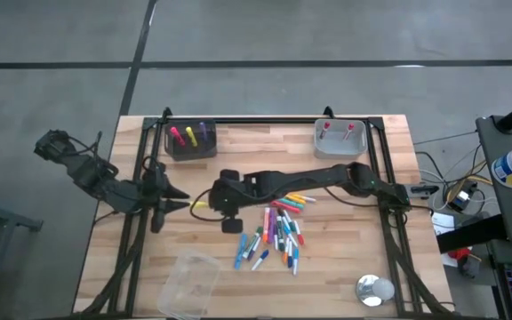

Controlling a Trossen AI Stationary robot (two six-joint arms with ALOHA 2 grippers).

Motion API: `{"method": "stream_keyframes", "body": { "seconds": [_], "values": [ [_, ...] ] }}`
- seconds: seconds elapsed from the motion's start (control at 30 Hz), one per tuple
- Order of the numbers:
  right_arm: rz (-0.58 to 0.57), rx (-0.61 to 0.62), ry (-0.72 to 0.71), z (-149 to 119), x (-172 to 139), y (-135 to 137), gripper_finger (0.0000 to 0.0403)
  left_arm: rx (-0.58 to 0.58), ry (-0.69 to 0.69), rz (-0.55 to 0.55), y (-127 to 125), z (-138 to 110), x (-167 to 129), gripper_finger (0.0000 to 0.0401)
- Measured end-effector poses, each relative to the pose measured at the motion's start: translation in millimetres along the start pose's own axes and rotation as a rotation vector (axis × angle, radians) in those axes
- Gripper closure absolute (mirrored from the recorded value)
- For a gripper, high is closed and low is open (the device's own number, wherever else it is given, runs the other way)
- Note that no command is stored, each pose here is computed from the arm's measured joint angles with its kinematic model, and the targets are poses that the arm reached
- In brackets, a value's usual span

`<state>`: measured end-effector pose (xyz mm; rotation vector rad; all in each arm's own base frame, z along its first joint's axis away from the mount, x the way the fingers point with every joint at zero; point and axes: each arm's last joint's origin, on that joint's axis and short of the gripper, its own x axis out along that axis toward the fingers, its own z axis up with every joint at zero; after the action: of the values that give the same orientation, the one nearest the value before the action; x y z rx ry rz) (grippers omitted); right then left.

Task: Pick & Place Markers
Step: Put the yellow highlighter pen into the black bin

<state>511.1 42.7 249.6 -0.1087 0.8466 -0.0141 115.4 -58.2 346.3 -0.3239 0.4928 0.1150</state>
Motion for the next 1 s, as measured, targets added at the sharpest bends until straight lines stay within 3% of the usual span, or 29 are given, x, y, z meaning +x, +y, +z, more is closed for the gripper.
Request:
{"method": "stream_keyframes", "body": {
  "seconds": [0.3, 0.7, 1.0],
  "values": [
    [-0.124, 0.009, -0.071, 11.8, -20.9, -6.3, 0.0349, 0.007, 0.035, -0.01, 5.0, -2.3, -6.0, 0.0284],
    [-0.112, 0.012, -0.115, 19.1, -38.9, 1.8, 0.0349, 0.032, -0.047, 0.146, 13.6, -2.3, -9.4, 0.0284],
    [-0.144, -0.006, -0.153, 25.1, -53.1, -0.5, 0.0349, 0.031, -0.021, 0.154, 12.5, -5.9, -4.7, 0.0284]
  ]
}}
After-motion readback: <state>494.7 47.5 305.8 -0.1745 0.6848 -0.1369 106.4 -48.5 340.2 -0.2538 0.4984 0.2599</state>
